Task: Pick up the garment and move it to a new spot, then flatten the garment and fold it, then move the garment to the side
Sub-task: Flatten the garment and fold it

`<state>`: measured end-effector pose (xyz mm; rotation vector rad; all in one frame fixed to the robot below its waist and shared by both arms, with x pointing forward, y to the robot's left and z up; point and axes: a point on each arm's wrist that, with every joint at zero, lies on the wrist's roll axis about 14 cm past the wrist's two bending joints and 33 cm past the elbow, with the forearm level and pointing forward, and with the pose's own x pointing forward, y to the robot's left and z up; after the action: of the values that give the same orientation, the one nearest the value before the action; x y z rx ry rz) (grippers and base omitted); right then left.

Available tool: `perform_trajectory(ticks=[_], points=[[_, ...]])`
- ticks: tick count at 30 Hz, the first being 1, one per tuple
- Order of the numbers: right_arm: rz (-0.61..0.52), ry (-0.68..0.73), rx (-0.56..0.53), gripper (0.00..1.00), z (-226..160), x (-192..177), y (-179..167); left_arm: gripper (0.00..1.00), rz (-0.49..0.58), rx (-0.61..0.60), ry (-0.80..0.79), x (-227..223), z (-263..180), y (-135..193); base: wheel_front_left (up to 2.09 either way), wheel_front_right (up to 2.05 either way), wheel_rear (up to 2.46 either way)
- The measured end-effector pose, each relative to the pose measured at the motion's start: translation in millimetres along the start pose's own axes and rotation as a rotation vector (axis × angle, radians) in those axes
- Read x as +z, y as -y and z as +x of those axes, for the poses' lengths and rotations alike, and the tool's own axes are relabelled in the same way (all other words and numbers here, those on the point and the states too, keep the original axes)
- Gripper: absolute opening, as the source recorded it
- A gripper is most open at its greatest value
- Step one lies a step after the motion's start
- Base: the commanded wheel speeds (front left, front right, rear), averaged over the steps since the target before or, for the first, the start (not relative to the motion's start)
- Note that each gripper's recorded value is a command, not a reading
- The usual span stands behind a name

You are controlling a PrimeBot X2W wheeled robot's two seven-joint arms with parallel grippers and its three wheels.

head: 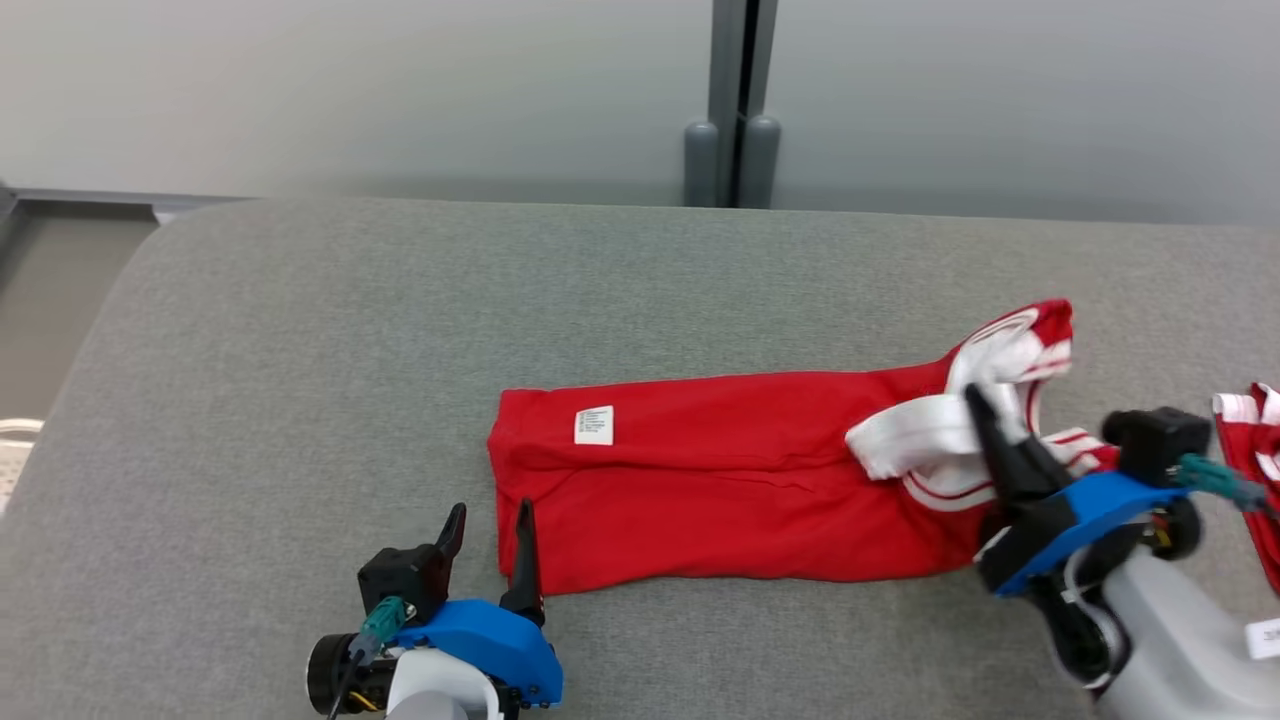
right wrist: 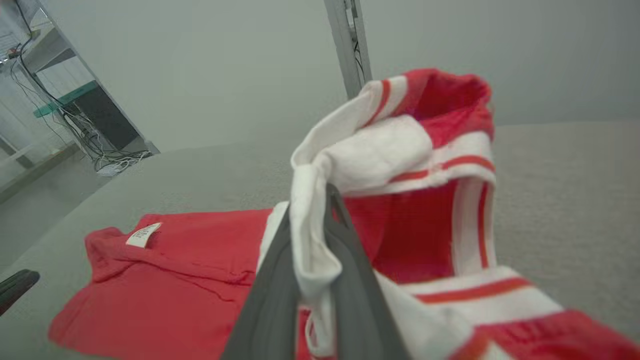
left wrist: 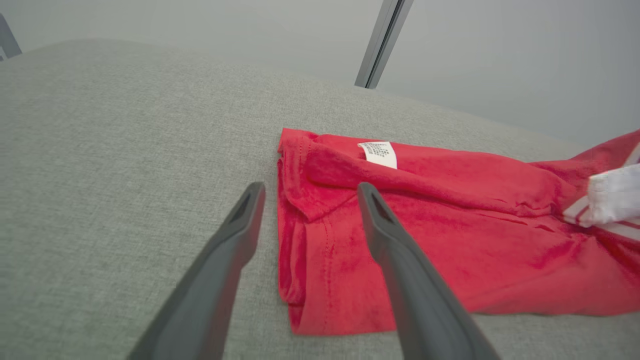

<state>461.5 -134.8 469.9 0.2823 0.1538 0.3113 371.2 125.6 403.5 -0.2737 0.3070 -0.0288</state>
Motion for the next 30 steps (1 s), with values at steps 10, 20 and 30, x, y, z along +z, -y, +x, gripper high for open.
perform_trajectory(ticks=[10,20,30], points=[[0.002,-0.114,0.365,0.00,28,-30,-137,1.00,-0.018,0.046,0.014,0,-25,-16,0.00,0.00,0.00],[-0.030,-0.235,0.547,0.00,49,-71,-218,1.00,-0.049,0.137,0.008,-8,-51,-38,0.00,0.00,0.00],[0.038,-0.136,0.572,1.00,65,-51,-239,1.00,-0.038,0.168,-0.010,-9,-43,-40,0.00,0.00,0.00]])
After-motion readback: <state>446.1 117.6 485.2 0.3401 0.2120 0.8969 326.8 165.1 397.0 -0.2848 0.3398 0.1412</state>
